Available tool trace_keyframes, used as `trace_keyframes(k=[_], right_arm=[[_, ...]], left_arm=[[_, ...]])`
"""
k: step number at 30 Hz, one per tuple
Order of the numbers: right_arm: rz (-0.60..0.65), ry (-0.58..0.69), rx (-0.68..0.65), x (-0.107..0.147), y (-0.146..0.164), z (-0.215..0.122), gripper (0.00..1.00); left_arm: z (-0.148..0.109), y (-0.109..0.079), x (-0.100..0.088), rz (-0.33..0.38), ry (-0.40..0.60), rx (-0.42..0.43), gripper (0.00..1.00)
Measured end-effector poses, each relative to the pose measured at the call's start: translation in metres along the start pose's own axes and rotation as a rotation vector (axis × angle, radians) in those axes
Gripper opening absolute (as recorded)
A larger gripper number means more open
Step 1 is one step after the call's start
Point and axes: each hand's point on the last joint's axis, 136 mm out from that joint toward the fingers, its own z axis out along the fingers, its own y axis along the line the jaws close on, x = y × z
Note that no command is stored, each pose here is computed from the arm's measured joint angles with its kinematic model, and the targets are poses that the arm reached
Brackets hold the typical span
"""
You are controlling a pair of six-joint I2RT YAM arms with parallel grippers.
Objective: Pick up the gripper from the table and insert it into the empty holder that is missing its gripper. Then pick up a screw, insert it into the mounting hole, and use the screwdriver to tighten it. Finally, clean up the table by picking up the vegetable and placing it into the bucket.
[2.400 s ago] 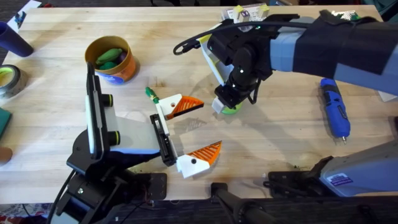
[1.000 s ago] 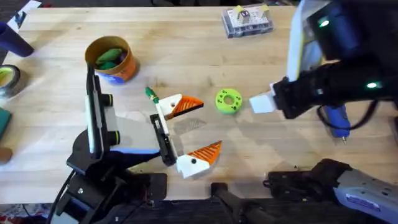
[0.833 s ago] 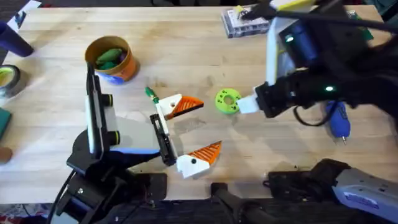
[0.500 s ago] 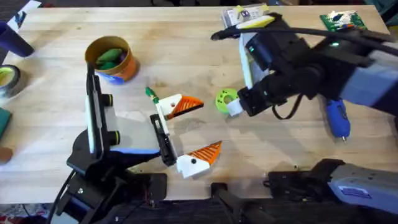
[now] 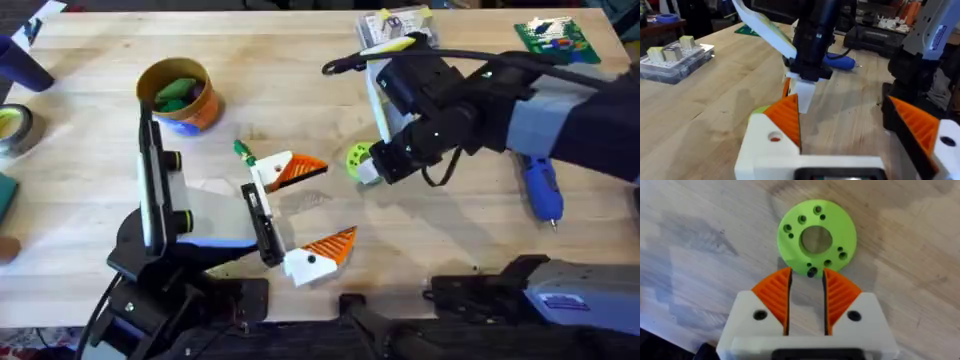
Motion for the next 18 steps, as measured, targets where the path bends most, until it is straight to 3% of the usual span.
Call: trace_keyframes(k=[7, 18], right_arm=[[-0.001, -0.003, 0.019, -0.0006, -0.0034, 0.0, 0.217], [-0.002, -0.001, 0.029, -0.0004, -0.0049, 0.0008, 0.213]], left_arm=[[0.0, 0.0, -0.0001, 0.0, 0.0, 0.0, 0.994], [0.0, 0.0, 0.0, 0.0, 0.0, 0.0, 0.995]])
